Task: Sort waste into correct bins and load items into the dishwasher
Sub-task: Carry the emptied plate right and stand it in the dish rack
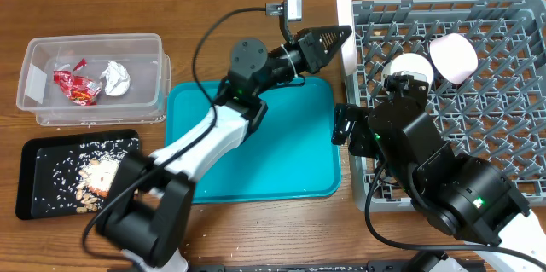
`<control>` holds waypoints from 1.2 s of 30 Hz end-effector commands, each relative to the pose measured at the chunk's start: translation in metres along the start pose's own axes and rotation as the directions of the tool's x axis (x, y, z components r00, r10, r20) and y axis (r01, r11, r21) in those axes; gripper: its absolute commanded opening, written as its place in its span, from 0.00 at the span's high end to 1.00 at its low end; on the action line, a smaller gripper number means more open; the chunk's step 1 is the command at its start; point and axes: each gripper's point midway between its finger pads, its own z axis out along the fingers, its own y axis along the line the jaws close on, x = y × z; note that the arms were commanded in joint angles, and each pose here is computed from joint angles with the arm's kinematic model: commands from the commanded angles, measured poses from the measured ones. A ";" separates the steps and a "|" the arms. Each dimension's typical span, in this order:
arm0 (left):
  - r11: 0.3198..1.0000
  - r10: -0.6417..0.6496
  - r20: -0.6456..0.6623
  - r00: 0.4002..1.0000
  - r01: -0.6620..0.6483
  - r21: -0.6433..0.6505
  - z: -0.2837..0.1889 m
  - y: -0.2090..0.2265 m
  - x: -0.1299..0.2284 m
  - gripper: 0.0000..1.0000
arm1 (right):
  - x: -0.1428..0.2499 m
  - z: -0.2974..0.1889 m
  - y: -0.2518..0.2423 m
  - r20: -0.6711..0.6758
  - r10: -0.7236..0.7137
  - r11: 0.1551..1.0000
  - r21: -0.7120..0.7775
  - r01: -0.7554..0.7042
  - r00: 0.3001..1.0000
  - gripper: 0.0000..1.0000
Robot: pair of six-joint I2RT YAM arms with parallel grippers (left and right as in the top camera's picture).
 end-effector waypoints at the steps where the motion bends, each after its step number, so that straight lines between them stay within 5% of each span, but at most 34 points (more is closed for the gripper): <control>1: 0.978 -0.207 0.066 0.976 0.209 -0.021 0.013 0.031 0.007 0.96 | -0.007 -0.004 0.002 0.022 0.011 1.000 -0.008 -0.011 1.000 0.00; 12: 0.965 -0.261 0.005 0.965 0.261 -0.023 0.020 0.064 0.039 0.91 | -0.007 -0.004 0.002 0.022 0.011 1.000 -0.008 -0.011 1.000 0.00; 16: 0.971 -0.237 -0.036 0.971 0.237 0.006 0.020 0.056 0.042 0.11 | -0.007 -0.004 0.002 0.022 0.011 1.000 -0.008 -0.011 1.000 0.00; 17: 0.973 -0.228 -0.052 0.972 0.229 0.010 0.019 0.053 0.043 0.00 | -0.007 -0.004 0.002 0.022 0.011 1.000 -0.008 -0.011 1.000 0.00; 21: 0.981 -0.196 -0.093 0.976 0.196 -0.012 0.013 0.042 0.039 0.00 | -0.007 -0.004 0.002 0.022 0.011 1.000 -0.008 -0.011 1.000 0.00; 29: 0.930 -0.019 -0.094 0.995 -0.017 -0.367 -0.059 0.037 -0.010 0.00 | -0.007 -0.004 0.002 0.022 0.011 1.000 -0.008 -0.011 1.000 0.00; 32: 0.833 0.051 -0.116 0.992 -0.107 -0.544 -0.118 0.025 -0.030 0.00 | -0.007 -0.004 0.002 0.022 0.011 1.000 -0.008 -0.011 1.000 0.00; 36: 0.599 0.164 -0.216 0.963 -0.271 -0.754 -0.196 -0.003 -0.039 0.00 | -0.007 -0.004 0.002 0.022 0.011 1.000 -0.008 -0.011 1.000 0.00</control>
